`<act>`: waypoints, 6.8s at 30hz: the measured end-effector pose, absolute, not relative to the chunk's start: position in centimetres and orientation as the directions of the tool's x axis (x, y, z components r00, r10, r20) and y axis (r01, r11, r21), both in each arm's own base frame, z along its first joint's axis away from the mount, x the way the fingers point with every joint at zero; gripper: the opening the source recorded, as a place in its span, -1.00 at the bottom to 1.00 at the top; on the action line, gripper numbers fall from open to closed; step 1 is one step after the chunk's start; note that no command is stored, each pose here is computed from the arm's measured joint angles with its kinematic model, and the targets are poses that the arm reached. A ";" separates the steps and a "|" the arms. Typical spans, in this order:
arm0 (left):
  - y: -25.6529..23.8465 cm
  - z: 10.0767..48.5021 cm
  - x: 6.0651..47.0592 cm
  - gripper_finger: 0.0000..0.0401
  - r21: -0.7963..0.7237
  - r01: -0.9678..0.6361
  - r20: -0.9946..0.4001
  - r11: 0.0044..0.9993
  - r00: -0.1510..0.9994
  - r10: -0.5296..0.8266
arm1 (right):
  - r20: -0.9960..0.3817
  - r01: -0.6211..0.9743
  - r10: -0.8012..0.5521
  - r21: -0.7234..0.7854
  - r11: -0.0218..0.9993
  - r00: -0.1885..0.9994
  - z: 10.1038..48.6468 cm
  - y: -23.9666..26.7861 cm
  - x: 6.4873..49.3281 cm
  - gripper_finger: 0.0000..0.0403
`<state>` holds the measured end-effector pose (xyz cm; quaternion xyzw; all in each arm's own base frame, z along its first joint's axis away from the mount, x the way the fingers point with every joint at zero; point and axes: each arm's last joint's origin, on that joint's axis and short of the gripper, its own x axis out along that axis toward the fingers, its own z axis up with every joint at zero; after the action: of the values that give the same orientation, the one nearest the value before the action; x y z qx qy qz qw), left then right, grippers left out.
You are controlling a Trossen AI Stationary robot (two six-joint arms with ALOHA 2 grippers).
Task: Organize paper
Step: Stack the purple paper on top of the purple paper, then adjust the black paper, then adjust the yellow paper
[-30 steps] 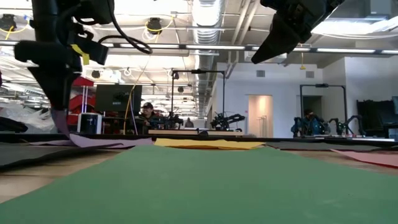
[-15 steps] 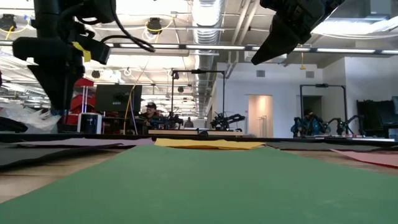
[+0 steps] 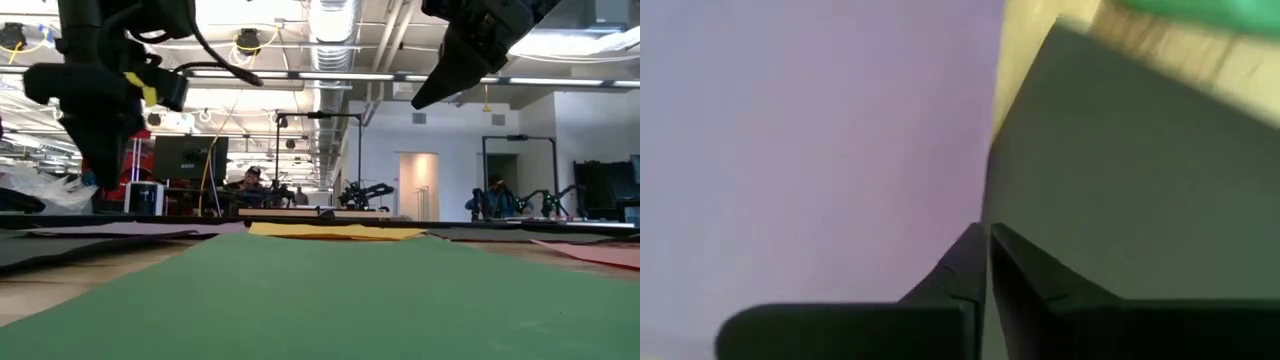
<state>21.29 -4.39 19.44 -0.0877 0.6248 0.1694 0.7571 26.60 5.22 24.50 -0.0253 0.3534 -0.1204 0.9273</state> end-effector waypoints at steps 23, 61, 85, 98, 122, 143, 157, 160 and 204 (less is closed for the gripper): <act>-2.8 15.0 22.8 -1.00 0.287 -0.254 -0.957 0.923 -0.037 0.288 | -0.656 0.205 -0.240 -0.131 0.970 0.716 24.4 5.3 26.5 -1.00; -2.9 14.9 18.2 -1.00 0.098 -0.369 -0.990 0.924 -0.135 0.051 | -0.669 0.214 -0.243 -0.126 0.969 0.703 24.3 5.3 26.4 -1.00; -2.0 14.8 16.2 -1.00 0.312 -0.416 -0.942 0.855 -0.252 0.221 | -0.669 0.224 -0.243 -0.116 0.968 0.702 24.3 5.3 26.4 -1.00; -1.2 13.7 15.6 -1.00 0.258 -0.436 -0.948 0.862 -0.287 0.138 | -0.670 0.232 -0.243 -0.107 0.967 0.702 24.3 5.3 26.4 -1.00; -3.9 14.7 17.9 -1.00 0.114 -0.526 -0.993 0.843 -0.092 0.077 | -0.670 0.211 -0.228 -0.108 0.971 0.706 24.3 5.8 26.3 -1.00; -8.7 16.1 18.1 -1.00 0.043 -0.532 -0.998 0.846 0.017 0.061 | -0.669 0.194 -0.217 -0.110 0.975 0.711 24.3 6.3 26.2 -1.00; -4.3 14.2 17.6 -1.00 0.202 -0.598 -0.976 0.776 -0.062 0.207 | -0.667 0.195 -0.225 -0.121 0.973 0.711 24.3 6.2 26.2 -1.00; -3.6 13.7 17.2 -1.00 0.203 -0.622 -0.976 0.756 -0.071 0.204 | -0.667 0.195 -0.225 -0.121 0.973 0.710 24.3 6.2 26.2 -1.00; 6.5 16.5 24.7 -1.00 -0.142 -0.773 -0.770 0.619 0.479 0.422 | -0.672 0.189 -0.219 -0.119 0.975 0.708 24.3 6.3 26.1 -1.00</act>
<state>24.73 6.51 16.45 -0.2438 0.3596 0.3622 0.8247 26.14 6.27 24.27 -0.0204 0.3659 -0.1104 0.9239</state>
